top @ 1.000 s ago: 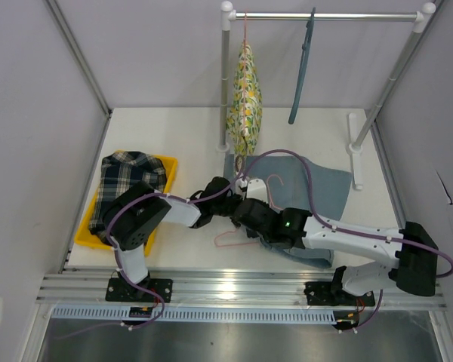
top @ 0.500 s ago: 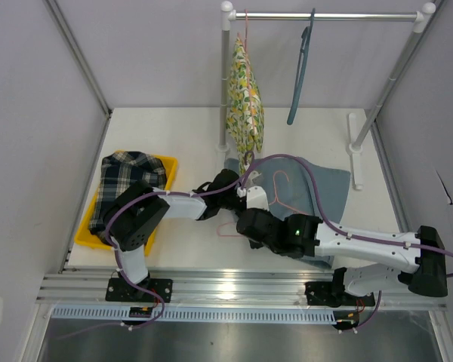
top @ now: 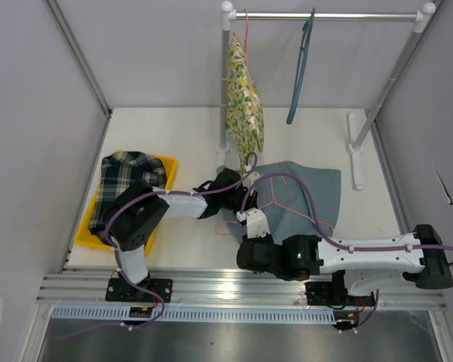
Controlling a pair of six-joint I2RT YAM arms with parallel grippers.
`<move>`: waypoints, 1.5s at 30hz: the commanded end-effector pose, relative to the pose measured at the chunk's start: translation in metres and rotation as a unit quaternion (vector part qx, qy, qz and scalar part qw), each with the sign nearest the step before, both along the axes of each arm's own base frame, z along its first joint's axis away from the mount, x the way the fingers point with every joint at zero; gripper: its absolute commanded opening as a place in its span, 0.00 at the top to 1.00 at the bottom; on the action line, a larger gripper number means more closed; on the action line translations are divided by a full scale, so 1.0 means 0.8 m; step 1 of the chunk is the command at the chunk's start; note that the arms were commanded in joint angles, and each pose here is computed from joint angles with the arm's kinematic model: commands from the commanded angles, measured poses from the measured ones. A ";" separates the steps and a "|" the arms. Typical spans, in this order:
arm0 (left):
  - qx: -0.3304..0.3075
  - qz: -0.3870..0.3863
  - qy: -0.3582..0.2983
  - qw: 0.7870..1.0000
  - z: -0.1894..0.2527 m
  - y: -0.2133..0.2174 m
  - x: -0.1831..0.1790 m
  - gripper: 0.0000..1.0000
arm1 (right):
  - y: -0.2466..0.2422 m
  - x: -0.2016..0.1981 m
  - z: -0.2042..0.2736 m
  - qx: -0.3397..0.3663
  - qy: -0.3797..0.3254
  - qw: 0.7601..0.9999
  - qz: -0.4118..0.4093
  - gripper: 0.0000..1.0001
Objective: Place the skirt on the hanger
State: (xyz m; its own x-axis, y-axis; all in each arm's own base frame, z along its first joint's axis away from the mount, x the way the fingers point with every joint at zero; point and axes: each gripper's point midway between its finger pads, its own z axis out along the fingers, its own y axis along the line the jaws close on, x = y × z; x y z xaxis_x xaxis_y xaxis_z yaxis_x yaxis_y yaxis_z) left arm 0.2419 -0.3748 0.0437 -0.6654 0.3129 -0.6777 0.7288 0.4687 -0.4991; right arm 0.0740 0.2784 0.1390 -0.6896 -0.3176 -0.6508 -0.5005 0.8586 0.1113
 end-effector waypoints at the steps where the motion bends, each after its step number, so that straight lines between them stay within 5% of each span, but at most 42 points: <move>1: -0.002 0.025 -0.052 0.998 0.015 -0.001 0.037 1.00 | 0.009 -0.007 0.036 0.051 -0.003 0.999 -0.008 0.96; 14: 0.002 0.013 -0.040 0.999 -0.006 0.000 0.034 1.00 | -0.018 0.034 0.135 0.086 -0.075 0.992 -0.047 0.93; 29: -0.027 -0.112 -0.046 0.992 0.012 -0.026 -0.019 1.00 | -0.036 0.102 0.168 0.073 -0.096 0.991 -0.058 0.93; 36: 0.008 -0.143 -0.047 0.989 -0.002 -0.031 -0.035 1.00 | -0.036 0.120 0.173 0.065 -0.105 0.990 -0.064 0.93; 45: 0.068 -0.031 -0.112 0.991 -0.007 -0.020 0.027 1.00 | -0.008 0.065 0.124 0.057 -0.050 0.997 0.001 0.93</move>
